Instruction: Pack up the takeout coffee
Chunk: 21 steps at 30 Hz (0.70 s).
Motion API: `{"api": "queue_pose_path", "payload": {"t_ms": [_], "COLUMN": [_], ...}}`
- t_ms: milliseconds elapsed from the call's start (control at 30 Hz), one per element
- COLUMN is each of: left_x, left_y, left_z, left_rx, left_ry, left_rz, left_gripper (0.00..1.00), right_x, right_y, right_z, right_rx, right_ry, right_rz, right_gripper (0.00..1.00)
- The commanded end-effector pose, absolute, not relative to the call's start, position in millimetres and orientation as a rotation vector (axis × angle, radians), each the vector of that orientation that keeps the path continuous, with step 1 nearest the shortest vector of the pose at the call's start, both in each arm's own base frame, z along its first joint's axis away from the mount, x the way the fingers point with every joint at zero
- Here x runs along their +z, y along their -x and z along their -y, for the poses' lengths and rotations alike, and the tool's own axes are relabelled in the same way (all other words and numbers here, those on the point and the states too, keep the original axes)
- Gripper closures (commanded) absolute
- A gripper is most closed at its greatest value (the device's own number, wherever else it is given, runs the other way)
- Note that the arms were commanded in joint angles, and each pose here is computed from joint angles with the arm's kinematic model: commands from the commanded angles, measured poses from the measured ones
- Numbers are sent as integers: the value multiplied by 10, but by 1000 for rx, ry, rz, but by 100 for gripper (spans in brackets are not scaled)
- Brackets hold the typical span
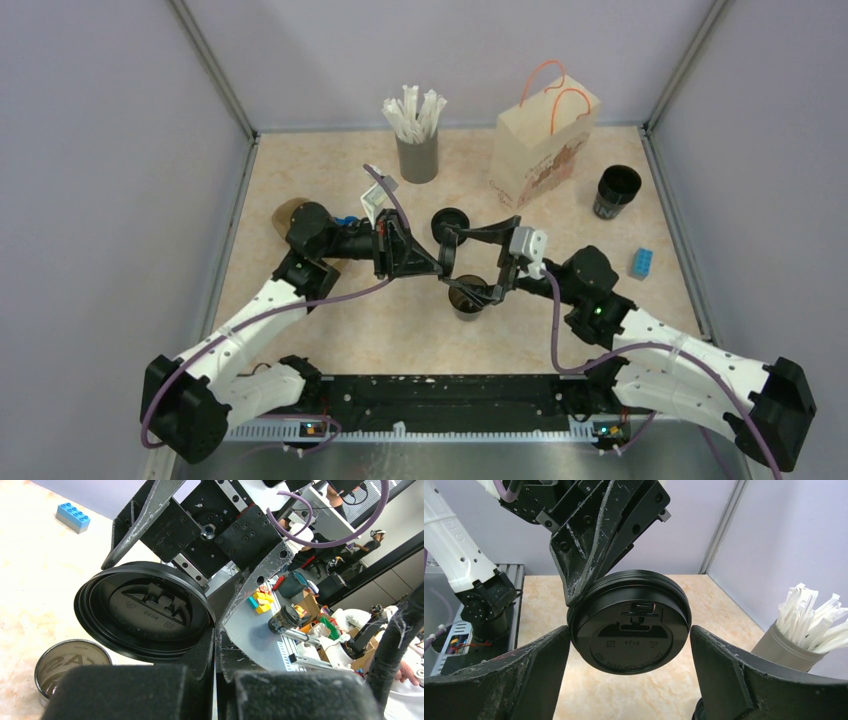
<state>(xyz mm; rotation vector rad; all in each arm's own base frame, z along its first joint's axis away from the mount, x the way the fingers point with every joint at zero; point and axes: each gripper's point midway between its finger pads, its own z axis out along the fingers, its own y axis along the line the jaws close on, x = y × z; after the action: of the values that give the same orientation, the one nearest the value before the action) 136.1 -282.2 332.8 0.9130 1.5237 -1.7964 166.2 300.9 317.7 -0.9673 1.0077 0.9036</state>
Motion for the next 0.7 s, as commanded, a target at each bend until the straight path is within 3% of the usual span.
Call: {"api": "queue_pose_path", "payload": {"t_ms": [0,133,433,667], "left_x": [3531,3536,3544,3550], "left_y": [-1300,-1290,-1294,-1282], "left_z": [2811,2809,2816,2823], "left_rx": [-1773,-1771,-1773,-1781], "left_ry": [-981,-988,-993,-1003], "left_rz": [-1430,-1427,-1429,-1428], "left_gripper": [100,100,100,100], "right_x": [3350,3329,3345,3313], "right_y": [-1656,-1653,-1570,-1565], "right_z": [-3013,-2988,-2969,-3007], "right_rx": [882,875,878,896], "right_ry": [956,948,987,1000], "right_rz": [-956,-952,-922,-933], "right_gripper": [13,7,11,6]}}
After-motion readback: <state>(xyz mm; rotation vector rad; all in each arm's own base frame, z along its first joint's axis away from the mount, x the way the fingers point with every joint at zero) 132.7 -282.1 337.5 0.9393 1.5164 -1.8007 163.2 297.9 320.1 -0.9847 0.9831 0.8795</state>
